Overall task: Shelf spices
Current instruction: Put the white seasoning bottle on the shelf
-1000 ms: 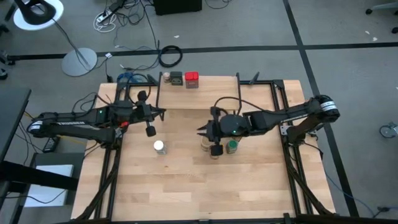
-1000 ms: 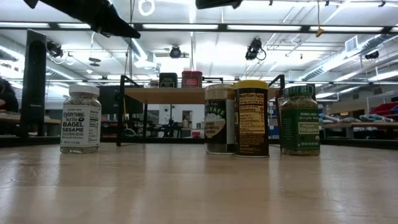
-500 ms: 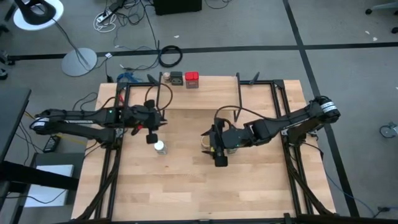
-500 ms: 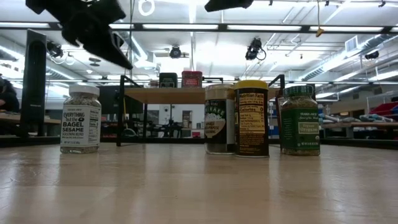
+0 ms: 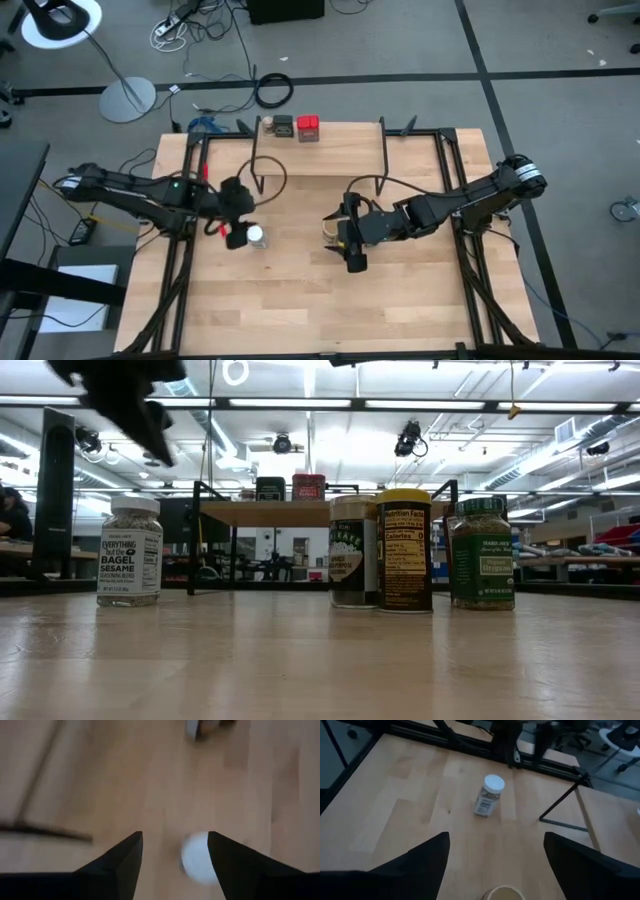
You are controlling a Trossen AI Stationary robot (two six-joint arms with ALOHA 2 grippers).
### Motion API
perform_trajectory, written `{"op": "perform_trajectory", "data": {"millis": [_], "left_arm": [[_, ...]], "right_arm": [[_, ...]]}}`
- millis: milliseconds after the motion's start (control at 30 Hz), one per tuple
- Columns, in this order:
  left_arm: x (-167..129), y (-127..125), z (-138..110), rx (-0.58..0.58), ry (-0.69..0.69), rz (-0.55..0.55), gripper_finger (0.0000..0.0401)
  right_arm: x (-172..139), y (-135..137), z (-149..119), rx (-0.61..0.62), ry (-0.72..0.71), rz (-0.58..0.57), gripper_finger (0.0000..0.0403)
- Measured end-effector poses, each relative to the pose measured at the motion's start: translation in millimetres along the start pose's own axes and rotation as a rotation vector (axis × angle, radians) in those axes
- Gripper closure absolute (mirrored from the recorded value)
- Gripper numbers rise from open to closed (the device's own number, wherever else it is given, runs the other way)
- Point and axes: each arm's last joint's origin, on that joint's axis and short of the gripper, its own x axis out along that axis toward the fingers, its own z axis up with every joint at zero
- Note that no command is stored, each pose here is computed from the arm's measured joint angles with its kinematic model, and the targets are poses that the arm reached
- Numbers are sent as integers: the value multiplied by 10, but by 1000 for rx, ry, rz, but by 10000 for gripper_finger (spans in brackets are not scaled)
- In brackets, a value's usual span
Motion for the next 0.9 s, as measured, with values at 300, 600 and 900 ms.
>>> {"op": "perform_trajectory", "data": {"millis": [300, 600, 900], "left_arm": [[60, -225, -54, -7, 148, 6, 168], [121, -340, -92, 130, 202, -29, 168], [120, -350, -86, 126, 202, -57, 168]], "right_arm": [[0, 2, 1, -16, -1, 5, 109], [-3, 12, -69, -34, 67, 16, 110], [-2, 9, -46, -76, 44, 15, 123]]}}
